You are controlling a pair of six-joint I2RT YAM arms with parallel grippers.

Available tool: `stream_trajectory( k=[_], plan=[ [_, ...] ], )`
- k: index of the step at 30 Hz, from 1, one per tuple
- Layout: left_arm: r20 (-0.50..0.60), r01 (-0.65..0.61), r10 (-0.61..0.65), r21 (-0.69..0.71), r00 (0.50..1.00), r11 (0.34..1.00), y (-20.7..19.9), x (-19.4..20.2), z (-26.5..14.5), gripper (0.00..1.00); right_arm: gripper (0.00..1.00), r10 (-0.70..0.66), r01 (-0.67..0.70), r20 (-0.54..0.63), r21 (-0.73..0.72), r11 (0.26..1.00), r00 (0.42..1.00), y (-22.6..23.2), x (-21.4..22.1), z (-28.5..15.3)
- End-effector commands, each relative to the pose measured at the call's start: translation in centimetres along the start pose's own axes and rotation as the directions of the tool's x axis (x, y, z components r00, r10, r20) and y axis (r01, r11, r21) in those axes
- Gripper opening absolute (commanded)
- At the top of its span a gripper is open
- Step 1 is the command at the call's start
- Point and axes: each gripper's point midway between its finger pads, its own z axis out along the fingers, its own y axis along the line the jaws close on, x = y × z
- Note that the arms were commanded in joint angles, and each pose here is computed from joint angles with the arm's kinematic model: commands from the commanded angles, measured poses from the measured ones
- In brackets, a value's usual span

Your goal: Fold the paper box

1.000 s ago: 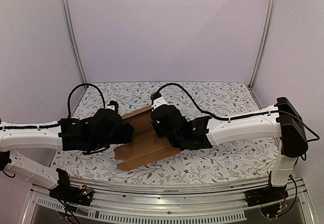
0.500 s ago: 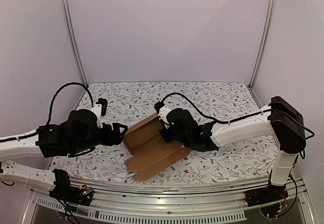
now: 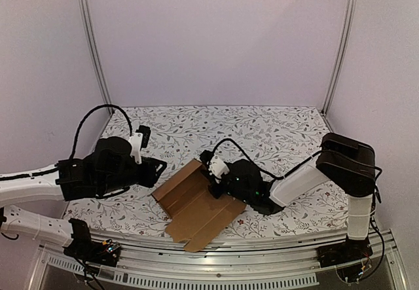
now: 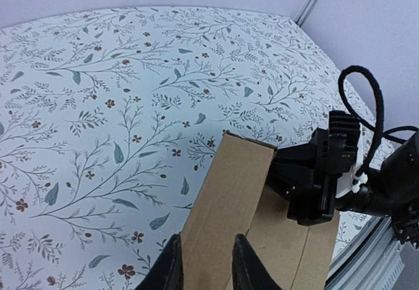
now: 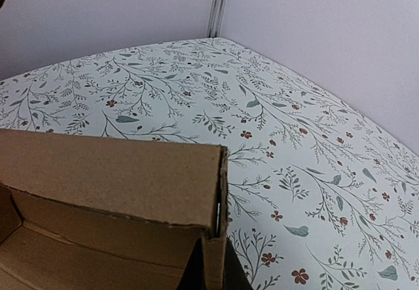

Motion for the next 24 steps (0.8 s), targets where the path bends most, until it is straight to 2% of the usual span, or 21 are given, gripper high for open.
stream_trajectory(
  k=[1,3,4,7,18,24],
  plan=[
    [0.014,0.009,-0.01,0.076,1.0,0.997,-1.5,-1.8,0.9,0.16,0.0,0.014,-0.007,0.198,-0.036,0.999,0.98,0.4,-2.0,-0.5],
    [0.005,0.015,-0.016,0.097,1.0,0.995,-1.9,-2.0,1.6,0.01,0.0,0.019,-0.01,0.207,-0.046,0.999,0.978,0.5,-1.3,-0.4],
    [0.001,0.021,-0.021,0.111,1.0,0.994,-2.1,-2.1,1.9,0.0,0.0,0.025,-0.014,0.211,-0.051,0.999,0.977,0.5,-1.0,-0.3],
    [0.005,0.03,-0.031,0.155,0.999,0.987,-2.9,-2.6,2.9,0.0,0.0,0.047,-0.034,0.231,-0.06,0.998,0.972,0.6,-0.4,-0.3],
    [-0.089,0.039,-0.016,0.269,0.996,0.962,-6.2,-1.7,8.1,0.0,0.0,0.054,-0.042,0.224,-0.055,0.998,0.973,0.7,2.5,0.2],
    [-0.142,0.051,-0.014,0.265,0.99,0.963,-6.6,-0.4,10.6,0.0,0.0,0.06,-0.05,0.201,-0.054,0.997,0.978,0.8,4.0,0.3]
  ],
)
